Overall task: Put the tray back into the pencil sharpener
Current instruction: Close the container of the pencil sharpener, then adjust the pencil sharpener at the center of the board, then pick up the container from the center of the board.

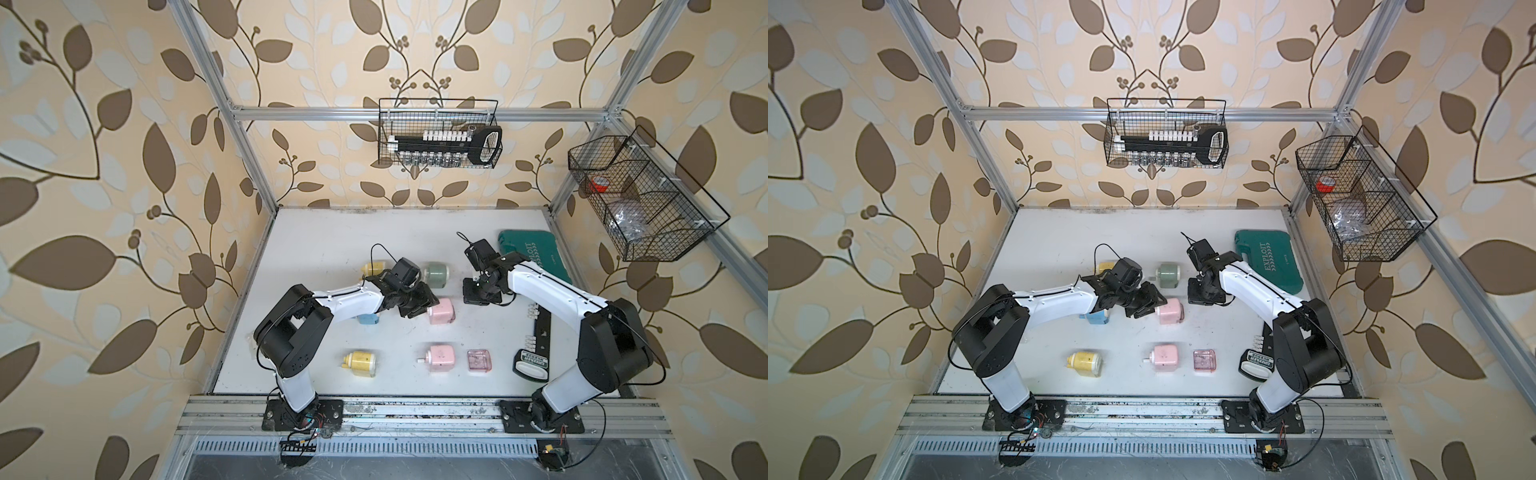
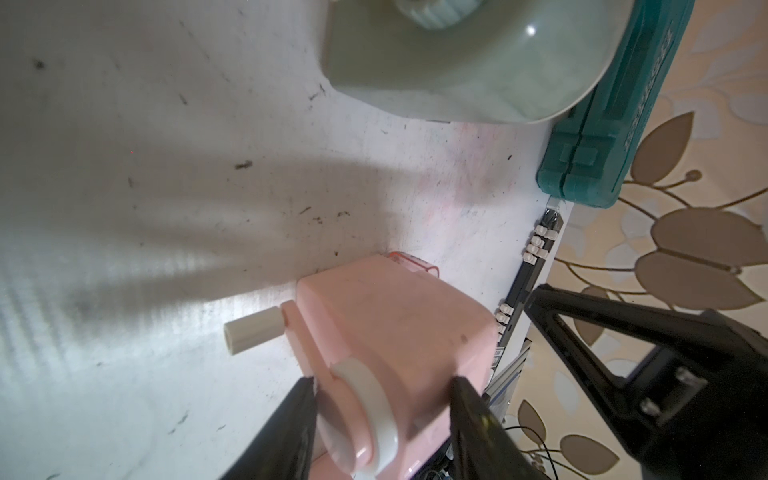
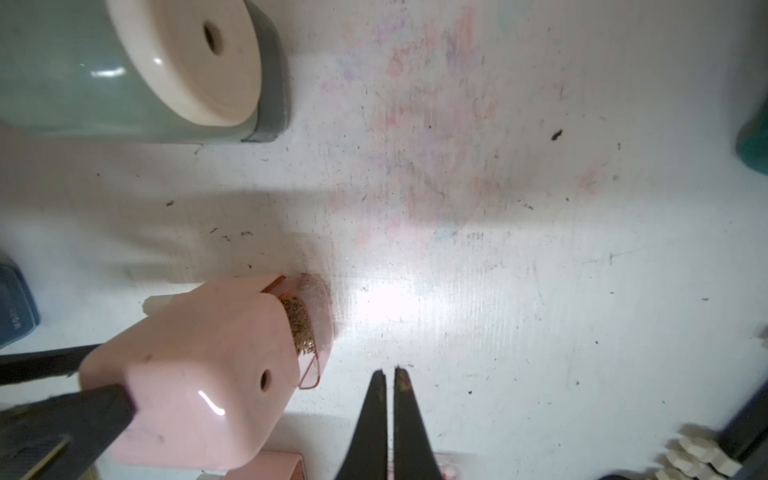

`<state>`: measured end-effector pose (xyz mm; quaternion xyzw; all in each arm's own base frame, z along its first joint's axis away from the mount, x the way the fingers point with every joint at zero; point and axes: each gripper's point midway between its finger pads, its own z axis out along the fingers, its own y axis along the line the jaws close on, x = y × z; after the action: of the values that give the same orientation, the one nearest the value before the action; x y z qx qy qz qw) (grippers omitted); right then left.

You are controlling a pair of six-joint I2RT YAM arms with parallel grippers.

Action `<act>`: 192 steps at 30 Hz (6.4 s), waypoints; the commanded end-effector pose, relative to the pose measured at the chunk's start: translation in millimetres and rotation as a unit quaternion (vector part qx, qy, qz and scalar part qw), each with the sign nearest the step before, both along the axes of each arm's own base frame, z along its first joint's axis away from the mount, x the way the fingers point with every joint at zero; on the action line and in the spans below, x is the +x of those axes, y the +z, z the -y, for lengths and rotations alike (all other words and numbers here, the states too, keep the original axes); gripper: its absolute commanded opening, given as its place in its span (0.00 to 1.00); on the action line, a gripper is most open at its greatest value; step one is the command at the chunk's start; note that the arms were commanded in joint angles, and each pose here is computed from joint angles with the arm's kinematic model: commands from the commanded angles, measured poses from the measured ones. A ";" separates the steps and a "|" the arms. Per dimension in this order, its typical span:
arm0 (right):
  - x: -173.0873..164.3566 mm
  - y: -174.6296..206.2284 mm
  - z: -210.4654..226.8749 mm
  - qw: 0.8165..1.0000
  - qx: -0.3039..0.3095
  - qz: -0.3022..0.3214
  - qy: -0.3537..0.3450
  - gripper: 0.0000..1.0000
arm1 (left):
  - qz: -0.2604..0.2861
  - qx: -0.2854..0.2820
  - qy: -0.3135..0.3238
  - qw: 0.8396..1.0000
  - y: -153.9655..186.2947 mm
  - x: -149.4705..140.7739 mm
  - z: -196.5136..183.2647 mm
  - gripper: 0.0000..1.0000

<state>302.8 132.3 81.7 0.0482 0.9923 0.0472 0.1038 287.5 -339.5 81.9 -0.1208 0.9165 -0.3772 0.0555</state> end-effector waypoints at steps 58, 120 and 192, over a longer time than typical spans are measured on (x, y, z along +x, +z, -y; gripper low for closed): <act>-15.5 -9.3 -20.8 0.999 0.036 0.010 0.020 0.07 | -0.002 0.058 -0.019 0.998 1.7 0.2 -17.3 0.62; -108.8 56.4 52.7 0.997 -0.001 0.074 -0.027 0.27 | 0.101 0.200 0.036 0.974 51.3 -143.0 -55.2 0.56; -145.4 -14.8 38.6 0.998 -0.030 -0.046 -0.027 0.32 | 0.006 0.142 0.039 0.989 -21.9 -156.9 -24.5 0.57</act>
<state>166.2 98.5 74.8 0.0681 0.9943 0.0293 0.0765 138.7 -338.1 81.0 -0.1442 0.9398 -0.2899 0.1093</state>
